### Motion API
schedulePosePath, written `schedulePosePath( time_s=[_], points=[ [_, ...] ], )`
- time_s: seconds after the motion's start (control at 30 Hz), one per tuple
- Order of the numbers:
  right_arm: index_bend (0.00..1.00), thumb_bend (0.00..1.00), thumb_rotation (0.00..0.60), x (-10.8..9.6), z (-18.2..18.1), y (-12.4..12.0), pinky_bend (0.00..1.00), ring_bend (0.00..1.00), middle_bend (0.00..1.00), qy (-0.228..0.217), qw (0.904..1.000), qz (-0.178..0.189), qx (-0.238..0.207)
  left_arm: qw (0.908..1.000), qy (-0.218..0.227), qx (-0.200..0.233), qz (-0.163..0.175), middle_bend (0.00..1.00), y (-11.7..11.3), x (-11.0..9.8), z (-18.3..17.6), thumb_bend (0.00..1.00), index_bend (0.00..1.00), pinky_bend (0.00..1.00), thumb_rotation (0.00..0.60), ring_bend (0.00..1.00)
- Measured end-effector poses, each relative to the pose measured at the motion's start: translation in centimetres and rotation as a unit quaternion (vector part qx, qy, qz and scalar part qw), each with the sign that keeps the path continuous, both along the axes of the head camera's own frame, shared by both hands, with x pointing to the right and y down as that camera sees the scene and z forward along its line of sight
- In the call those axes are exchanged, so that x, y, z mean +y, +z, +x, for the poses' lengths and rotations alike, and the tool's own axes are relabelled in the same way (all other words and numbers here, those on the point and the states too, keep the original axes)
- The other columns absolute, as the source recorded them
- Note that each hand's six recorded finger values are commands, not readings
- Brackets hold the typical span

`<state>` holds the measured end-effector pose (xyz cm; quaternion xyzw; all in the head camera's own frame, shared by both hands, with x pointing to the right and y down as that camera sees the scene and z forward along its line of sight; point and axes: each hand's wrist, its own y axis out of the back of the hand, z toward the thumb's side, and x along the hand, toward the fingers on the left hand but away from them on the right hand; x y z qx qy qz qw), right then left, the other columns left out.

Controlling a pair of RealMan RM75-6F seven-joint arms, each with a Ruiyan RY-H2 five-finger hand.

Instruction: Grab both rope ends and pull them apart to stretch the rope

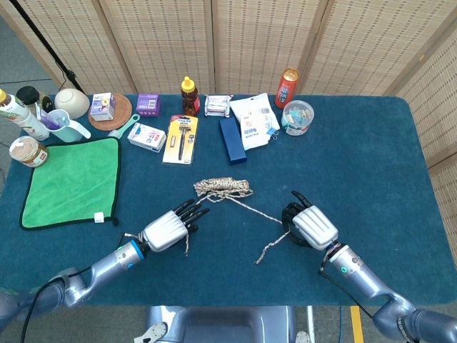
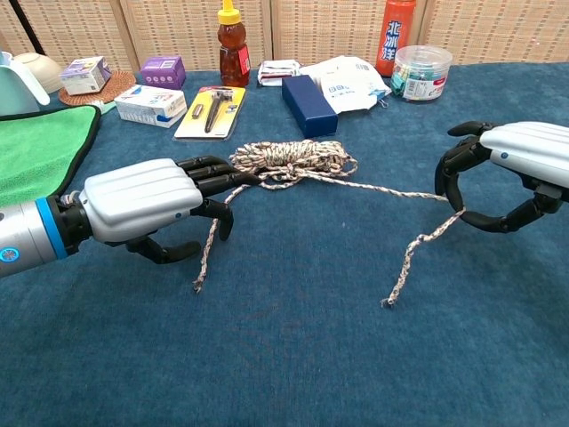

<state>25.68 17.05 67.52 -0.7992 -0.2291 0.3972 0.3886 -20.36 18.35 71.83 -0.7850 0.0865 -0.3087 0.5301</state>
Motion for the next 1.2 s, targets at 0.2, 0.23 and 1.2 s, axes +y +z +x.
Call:
schedulePosePath(
  time_s=[0.2,0.23,1.2],
  points=[
    [0.69,0.43,0.600,0.04,0.05,-0.03,0.00,0.28,0.38,0.001,1.0000,0.000,-0.001,1.0000,-0.002,0.002,0.004,0.00,0.01,0.04,0.04,0.43,0.42,0.00,0.600,0.00],
    [0.69,0.43,0.600,0.05,0.07,-0.04,0.00,0.28,0.38,0.001,1.0000,0.000,-0.001,1.0000,-0.002,0.002,0.004,0.00,0.00,0.06,0.04,0.43,0.42,0.00,0.600,0.00],
    [0.70,0.43,0.600,0.17,0.49,-0.23,0.00,0.29,0.39,0.004,1.0000,0.002,0.001,0.9998,-0.014,0.010,0.001,0.00,-0.09,0.35,0.75,0.21,0.47,0.00,0.600,0.00]
  ],
)
